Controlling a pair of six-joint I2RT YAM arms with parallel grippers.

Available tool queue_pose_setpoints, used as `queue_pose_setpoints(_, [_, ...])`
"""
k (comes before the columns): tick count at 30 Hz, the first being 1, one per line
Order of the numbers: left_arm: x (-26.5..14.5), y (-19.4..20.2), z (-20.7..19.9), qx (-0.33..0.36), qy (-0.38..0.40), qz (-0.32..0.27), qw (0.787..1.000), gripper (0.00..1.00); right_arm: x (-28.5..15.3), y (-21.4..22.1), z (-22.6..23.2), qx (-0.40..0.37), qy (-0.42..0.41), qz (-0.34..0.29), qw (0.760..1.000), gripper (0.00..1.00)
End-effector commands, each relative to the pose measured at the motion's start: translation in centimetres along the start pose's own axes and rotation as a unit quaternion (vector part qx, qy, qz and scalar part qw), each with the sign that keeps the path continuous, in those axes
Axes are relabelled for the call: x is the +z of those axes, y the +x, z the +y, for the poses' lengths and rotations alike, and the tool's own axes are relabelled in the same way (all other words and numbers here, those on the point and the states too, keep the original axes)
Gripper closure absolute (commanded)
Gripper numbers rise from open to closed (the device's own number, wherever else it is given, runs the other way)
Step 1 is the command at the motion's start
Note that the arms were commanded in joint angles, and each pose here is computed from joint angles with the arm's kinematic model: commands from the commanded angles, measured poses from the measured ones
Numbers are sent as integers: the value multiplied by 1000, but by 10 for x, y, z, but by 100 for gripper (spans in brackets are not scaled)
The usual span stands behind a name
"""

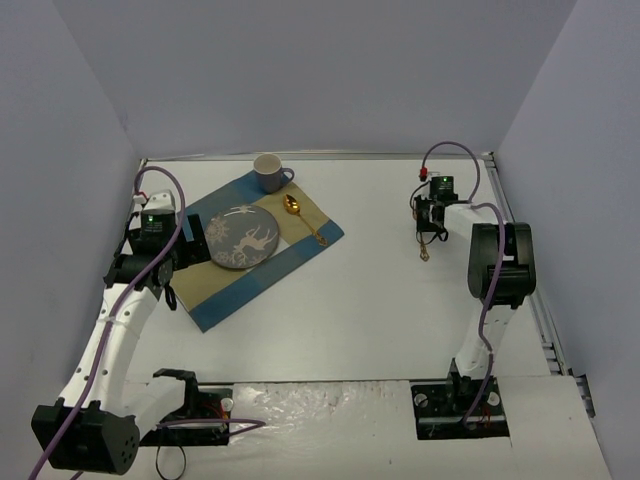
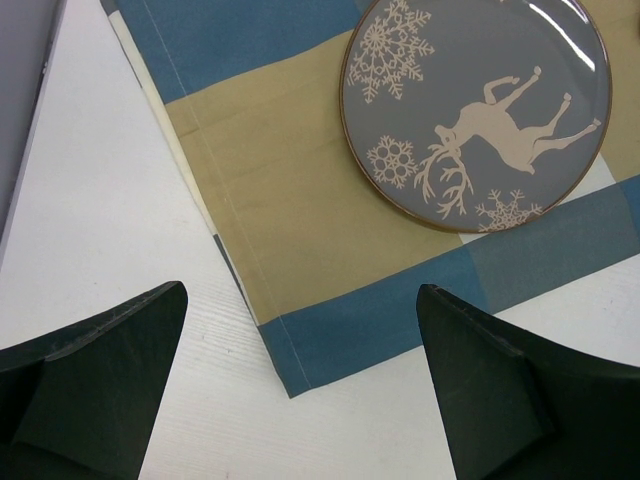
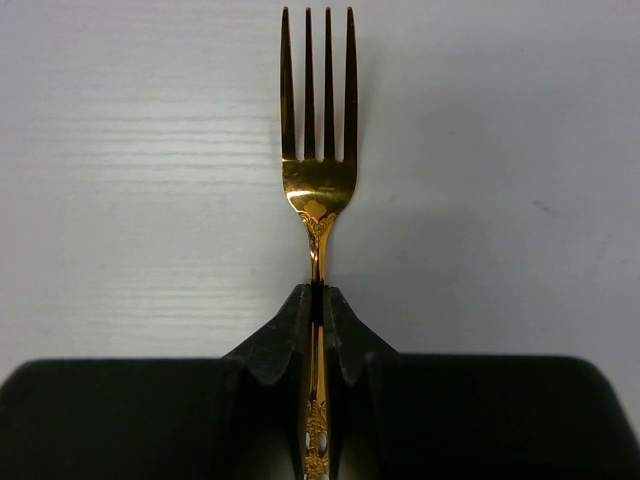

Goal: Set the dinner table for one person

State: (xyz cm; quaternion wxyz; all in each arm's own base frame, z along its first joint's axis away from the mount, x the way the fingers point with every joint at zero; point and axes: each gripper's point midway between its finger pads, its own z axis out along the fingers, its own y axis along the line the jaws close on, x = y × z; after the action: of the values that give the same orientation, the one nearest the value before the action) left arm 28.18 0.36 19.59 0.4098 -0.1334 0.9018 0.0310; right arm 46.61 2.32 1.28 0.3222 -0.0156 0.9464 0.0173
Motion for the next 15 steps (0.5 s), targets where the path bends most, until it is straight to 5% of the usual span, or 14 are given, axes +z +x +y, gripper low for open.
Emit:
queue_pose_setpoints(1, [-22,-26,0,-17,5,-35,999,3,-50,-38,58,-23,-26,-58,998,100])
queue_pose_setpoints(15, [-97,-32,29,-28,-26,-57,998,3,-168,-61,342,-103,-237,-155,954,100])
